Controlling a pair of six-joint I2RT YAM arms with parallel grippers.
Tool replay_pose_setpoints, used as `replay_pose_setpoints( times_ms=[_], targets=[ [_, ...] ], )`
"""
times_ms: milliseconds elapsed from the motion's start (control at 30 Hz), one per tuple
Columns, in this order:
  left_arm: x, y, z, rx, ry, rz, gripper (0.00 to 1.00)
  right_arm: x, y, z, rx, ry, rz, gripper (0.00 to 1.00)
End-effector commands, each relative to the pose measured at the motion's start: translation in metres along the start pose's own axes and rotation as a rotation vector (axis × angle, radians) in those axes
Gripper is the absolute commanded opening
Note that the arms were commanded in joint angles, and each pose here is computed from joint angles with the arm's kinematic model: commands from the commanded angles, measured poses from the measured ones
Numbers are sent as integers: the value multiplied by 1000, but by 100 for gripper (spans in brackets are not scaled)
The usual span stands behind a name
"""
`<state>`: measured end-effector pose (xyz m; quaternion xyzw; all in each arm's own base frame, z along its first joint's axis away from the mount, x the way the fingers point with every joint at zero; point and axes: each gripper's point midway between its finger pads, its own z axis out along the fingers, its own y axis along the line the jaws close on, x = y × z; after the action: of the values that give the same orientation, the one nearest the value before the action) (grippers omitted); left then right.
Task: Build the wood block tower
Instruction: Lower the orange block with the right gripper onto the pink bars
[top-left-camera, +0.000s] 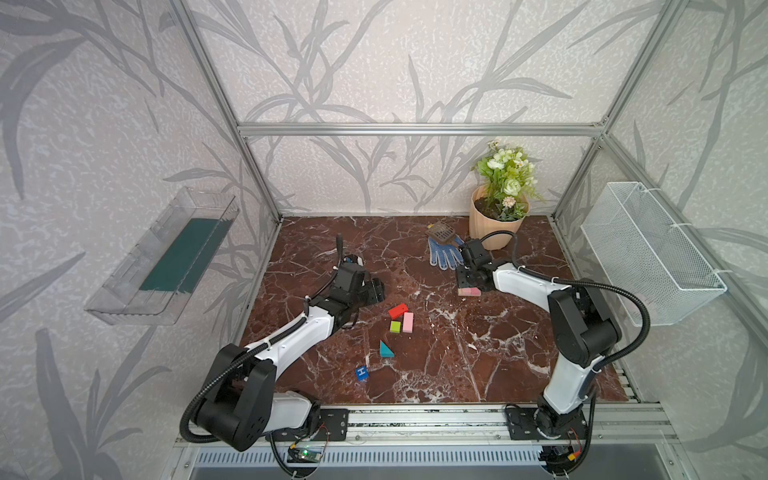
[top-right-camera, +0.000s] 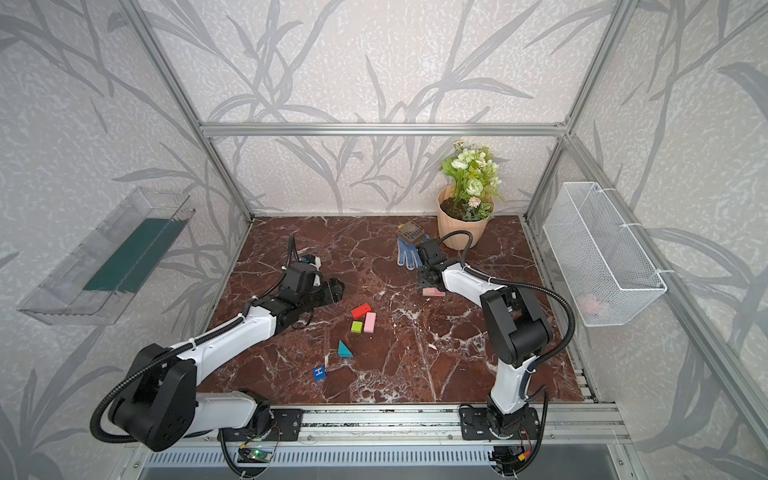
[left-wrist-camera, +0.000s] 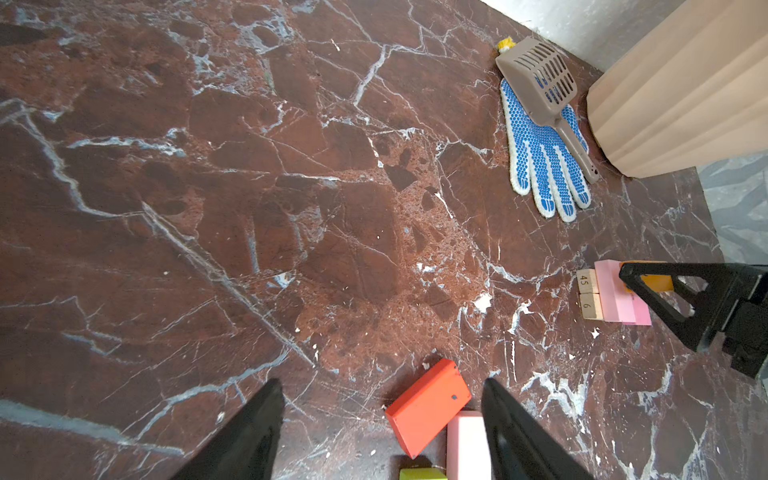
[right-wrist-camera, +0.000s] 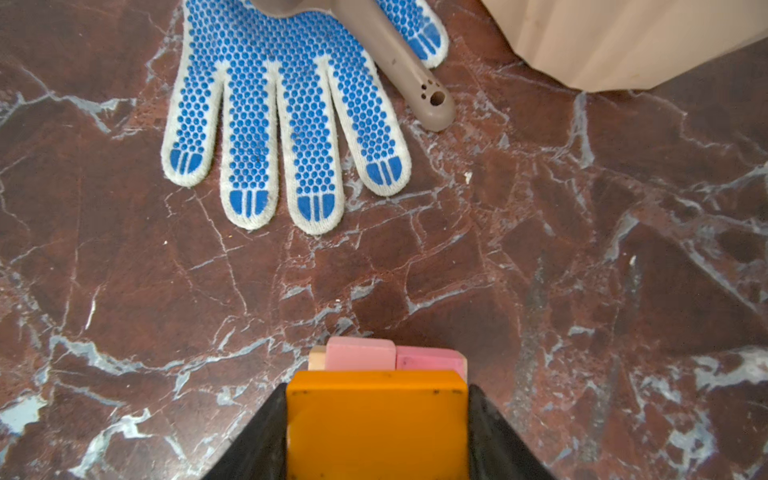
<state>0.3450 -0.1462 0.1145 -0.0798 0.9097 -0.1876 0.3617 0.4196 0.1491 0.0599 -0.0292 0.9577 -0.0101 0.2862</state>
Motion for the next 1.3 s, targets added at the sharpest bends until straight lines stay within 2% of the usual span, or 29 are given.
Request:
replay_pose_setpoints(
  times_ms=[0,1267],
  targets=[
    [-8,-8,-2,15,-15,13,76,-5,1,0,-3,2,1,26],
    [-5,-8,3,17,4,11,76,-4,-8,9,11,47,48,29]
  ],
)
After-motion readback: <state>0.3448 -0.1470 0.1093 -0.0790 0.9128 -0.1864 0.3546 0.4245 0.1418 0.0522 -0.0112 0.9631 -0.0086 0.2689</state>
